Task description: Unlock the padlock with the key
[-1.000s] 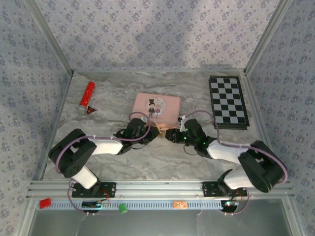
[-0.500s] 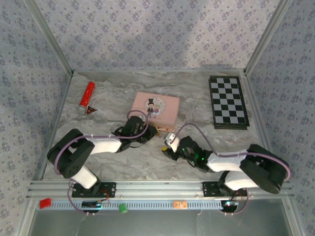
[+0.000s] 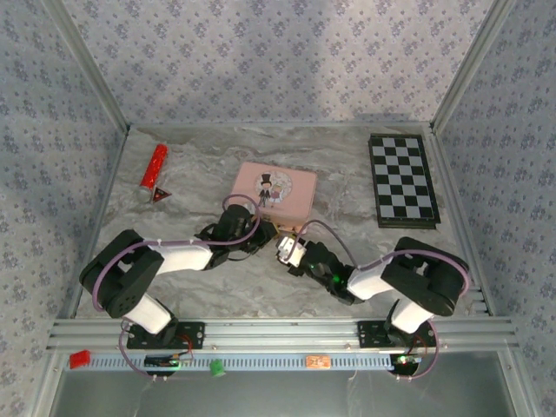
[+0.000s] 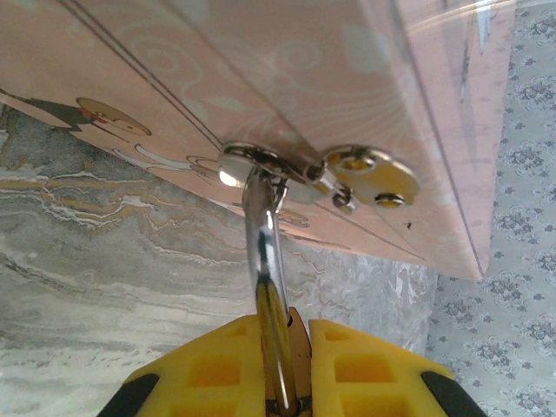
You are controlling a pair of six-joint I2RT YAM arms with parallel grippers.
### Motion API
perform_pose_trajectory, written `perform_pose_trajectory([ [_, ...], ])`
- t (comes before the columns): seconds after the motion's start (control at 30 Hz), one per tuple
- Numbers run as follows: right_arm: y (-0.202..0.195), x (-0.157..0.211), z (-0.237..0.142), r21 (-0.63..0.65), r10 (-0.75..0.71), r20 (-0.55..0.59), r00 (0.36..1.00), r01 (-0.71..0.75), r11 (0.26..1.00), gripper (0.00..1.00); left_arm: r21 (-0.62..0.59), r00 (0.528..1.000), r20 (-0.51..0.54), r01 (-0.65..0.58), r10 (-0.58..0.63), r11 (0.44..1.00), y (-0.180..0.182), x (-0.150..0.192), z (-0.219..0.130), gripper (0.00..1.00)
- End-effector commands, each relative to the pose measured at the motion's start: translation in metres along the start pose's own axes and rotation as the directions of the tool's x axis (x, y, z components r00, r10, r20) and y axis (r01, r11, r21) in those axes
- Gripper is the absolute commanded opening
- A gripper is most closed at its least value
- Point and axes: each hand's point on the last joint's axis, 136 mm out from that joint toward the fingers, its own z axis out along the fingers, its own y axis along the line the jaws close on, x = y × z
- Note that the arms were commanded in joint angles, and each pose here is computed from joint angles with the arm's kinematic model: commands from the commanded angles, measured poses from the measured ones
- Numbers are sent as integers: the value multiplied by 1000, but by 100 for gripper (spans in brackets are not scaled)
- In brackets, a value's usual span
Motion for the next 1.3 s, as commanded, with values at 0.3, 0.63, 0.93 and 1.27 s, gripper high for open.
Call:
perform_pose_trajectory([
  [0.3, -11, -15, 14, 113, -3, 42, 999, -2, 994, 32, 172, 998, 34, -51, 46, 984, -47, -7, -15, 5],
  [0.63, -10, -9, 16, 140, -2, 31, 1000, -2, 990, 22, 169, 998, 37, -51, 45, 984, -47, -7, -15, 5],
  [0.93, -3, -8, 19, 136, -3, 23, 1000, -1, 991, 14, 173, 998, 36, -52, 47, 984, -47, -6, -15, 5],
  [1.27, -9, -10, 18, 158, 96, 33, 995, -101, 982, 3, 172, 998, 37, -52, 46, 984, -47, -6, -15, 4],
])
